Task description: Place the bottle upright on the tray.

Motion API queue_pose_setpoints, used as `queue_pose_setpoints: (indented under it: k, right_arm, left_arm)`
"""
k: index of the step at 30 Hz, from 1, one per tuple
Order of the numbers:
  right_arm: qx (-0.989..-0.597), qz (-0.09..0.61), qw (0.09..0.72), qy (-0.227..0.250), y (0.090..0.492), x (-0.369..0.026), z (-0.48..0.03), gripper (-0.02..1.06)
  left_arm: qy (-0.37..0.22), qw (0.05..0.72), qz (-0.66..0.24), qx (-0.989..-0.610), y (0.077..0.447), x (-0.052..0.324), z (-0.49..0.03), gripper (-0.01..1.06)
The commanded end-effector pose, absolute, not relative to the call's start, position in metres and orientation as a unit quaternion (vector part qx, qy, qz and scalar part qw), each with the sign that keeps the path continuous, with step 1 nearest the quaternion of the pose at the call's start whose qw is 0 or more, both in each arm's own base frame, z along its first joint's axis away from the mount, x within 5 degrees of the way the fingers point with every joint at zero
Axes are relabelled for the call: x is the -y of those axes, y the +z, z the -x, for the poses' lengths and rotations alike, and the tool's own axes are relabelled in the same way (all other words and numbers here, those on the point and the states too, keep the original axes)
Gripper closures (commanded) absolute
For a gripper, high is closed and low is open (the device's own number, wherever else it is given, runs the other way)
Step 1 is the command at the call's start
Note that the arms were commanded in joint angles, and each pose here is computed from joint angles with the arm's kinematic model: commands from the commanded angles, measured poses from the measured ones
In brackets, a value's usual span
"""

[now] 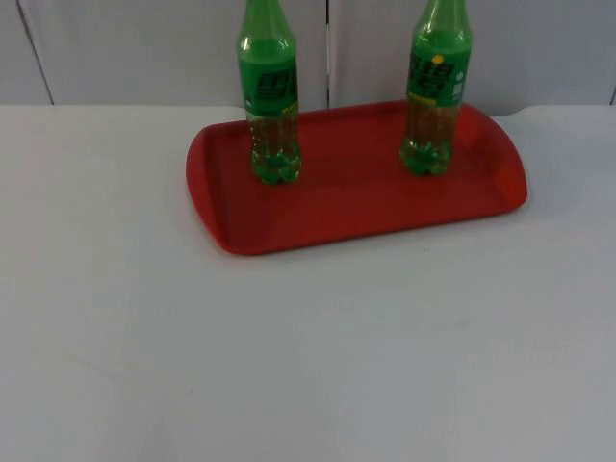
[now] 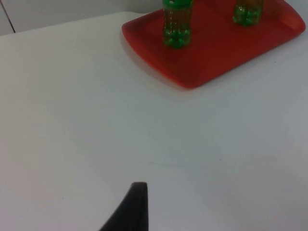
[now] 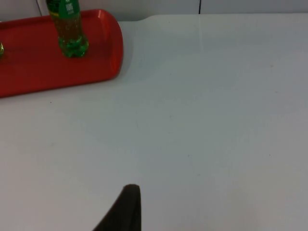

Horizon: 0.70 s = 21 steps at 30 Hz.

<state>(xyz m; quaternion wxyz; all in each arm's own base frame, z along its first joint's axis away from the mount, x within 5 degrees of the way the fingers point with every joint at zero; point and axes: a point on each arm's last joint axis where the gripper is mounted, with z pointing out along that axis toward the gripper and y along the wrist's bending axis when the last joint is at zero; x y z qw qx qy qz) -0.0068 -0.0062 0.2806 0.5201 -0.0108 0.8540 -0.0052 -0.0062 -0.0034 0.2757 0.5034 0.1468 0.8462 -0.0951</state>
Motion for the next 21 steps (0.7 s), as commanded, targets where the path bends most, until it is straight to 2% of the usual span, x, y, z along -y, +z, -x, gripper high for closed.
queue_pose_setpoints:
  k: [1,21]
  right_arm:
    - [-0.853,0.008,0.522,-0.006,0.2807,0.0058,0.0072,-0.01]
    - [-0.853,0.008,0.522,-0.006,0.2807,0.0058,0.0072,-0.01]
  left_arm:
    - [-0.093,0.505,-0.132,-0.848,0.2746,0.0037,0.0061,0.00]
    - [-0.020,0.513,-0.013,-0.858,0.2746,0.0053,0.0048,0.00]
